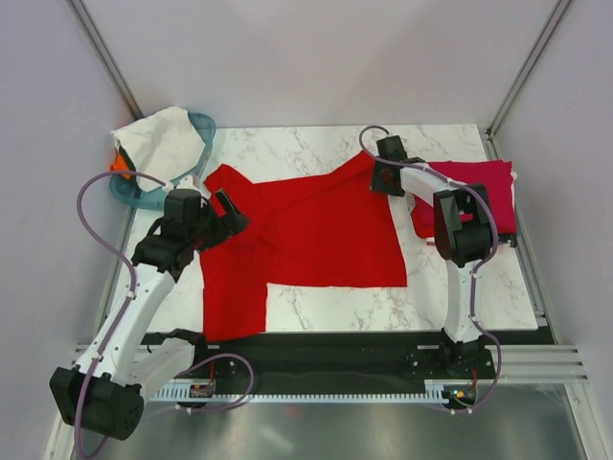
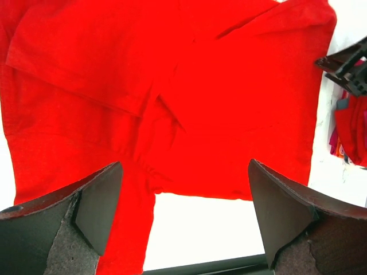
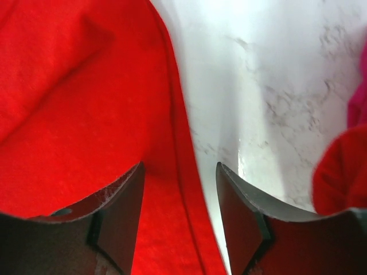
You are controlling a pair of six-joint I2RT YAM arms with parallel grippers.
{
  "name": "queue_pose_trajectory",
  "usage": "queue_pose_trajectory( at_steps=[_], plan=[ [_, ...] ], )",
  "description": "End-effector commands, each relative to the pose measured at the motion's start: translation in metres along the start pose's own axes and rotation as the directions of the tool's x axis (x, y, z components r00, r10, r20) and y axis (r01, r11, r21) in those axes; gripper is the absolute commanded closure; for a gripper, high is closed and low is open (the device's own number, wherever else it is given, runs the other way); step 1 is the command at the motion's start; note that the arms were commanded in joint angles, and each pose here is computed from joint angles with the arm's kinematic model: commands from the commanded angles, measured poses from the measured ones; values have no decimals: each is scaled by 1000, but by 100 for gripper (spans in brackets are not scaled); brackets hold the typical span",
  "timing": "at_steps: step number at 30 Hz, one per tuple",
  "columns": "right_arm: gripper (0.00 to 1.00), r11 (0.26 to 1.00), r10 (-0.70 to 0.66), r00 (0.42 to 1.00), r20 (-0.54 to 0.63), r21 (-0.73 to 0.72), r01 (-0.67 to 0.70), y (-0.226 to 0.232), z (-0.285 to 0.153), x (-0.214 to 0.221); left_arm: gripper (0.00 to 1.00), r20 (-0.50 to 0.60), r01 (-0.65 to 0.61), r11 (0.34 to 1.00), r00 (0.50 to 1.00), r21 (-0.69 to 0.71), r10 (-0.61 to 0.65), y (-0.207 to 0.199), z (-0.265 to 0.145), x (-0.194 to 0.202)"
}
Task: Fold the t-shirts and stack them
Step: Flatten the tshirt out
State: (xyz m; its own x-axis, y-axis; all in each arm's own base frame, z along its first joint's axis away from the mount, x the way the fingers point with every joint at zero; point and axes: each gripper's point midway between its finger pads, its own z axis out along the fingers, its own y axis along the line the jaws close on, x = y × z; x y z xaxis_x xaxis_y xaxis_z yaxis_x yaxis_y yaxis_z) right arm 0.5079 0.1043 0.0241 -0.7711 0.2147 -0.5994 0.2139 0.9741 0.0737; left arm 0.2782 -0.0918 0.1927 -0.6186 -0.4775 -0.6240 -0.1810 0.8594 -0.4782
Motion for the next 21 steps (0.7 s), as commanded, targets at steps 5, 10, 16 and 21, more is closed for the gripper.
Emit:
queue_pose_trajectory(
  at_steps=[5, 10, 16, 21],
  plan=[
    [60, 991, -22, 1000, -8, 135, 23, -12, 23, -1, 3, 50, -70, 997, 996, 25, 69, -11, -11, -22],
    [92, 966, -4, 997, 77, 259, -16, -33, 18, -44, 4, 37, -93, 996, 995, 14, 92, -10, -9, -23],
    [100, 931, 59, 985, 164, 346, -113, -64, 0, -96, 4, -18, -96, 995, 995, -17, 96, 5, 0, -3],
    [59, 969, 85, 983, 163, 216, -120, -44, -19, -108, 4, -85, -78, 996, 994, -50, 73, 19, 12, 19]
  ],
)
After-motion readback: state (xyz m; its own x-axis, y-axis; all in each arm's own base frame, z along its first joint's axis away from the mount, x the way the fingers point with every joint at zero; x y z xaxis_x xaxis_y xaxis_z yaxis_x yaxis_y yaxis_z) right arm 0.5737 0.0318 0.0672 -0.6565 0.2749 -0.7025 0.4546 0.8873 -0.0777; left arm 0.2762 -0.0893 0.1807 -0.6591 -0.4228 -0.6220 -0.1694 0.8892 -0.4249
